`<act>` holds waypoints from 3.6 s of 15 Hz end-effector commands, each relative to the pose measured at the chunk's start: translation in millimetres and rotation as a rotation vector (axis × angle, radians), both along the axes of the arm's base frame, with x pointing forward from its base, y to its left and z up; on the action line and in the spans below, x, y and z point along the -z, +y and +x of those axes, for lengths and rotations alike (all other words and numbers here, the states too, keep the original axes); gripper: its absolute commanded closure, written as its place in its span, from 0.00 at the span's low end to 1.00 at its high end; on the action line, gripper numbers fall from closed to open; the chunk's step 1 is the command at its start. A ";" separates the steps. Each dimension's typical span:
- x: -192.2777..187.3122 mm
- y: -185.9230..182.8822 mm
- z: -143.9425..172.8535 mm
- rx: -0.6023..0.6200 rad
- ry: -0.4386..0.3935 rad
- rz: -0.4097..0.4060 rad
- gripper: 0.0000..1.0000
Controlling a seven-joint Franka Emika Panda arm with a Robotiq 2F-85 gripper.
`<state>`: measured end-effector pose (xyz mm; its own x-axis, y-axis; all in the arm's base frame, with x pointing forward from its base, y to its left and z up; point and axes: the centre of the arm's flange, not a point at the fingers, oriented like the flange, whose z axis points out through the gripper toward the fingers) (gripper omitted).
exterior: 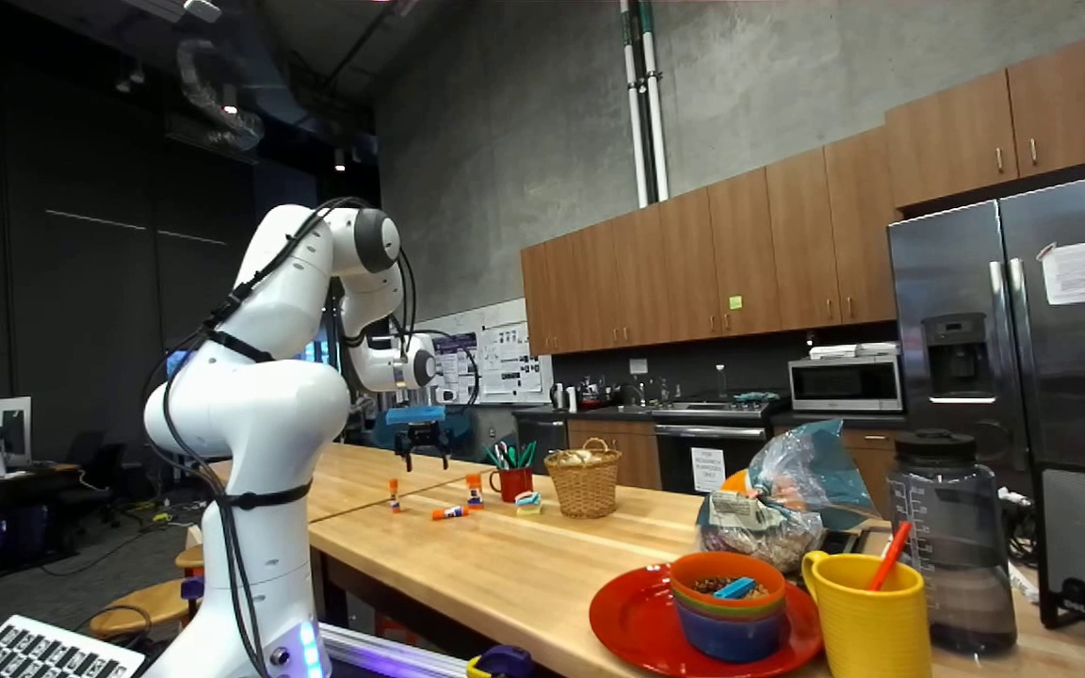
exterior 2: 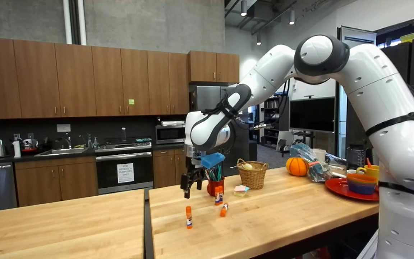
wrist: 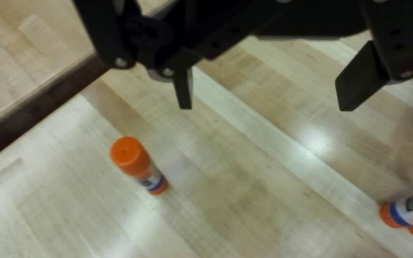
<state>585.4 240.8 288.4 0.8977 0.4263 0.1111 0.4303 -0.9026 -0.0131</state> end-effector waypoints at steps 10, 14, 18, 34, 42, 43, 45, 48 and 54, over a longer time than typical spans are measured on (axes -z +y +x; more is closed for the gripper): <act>-0.4 -56.6 -2.8 -0.444 0.082 -0.057 0.00; 1.2 -73.6 2.6 -0.498 0.084 -0.118 0.00; 11.5 -86.8 6.7 -0.528 0.101 -0.154 0.00; 23.9 -101.4 8.3 -0.549 0.127 -0.176 0.99; 3.5 -103.9 -4.3 -0.564 0.110 -0.104 0.94; -0.6 -104.3 -5.5 -0.554 0.102 -0.105 0.94; -10.3 -106.8 -8.0 -0.549 0.093 -0.117 0.94; -35.9 -114.0 -14.8 -0.548 0.065 -0.065 0.94; -77.3 -155.4 -13.1 -0.426 -0.012 -0.213 0.94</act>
<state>583.2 110.6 344.7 0.5932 0.8050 0.0125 0.8020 -0.5922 0.0786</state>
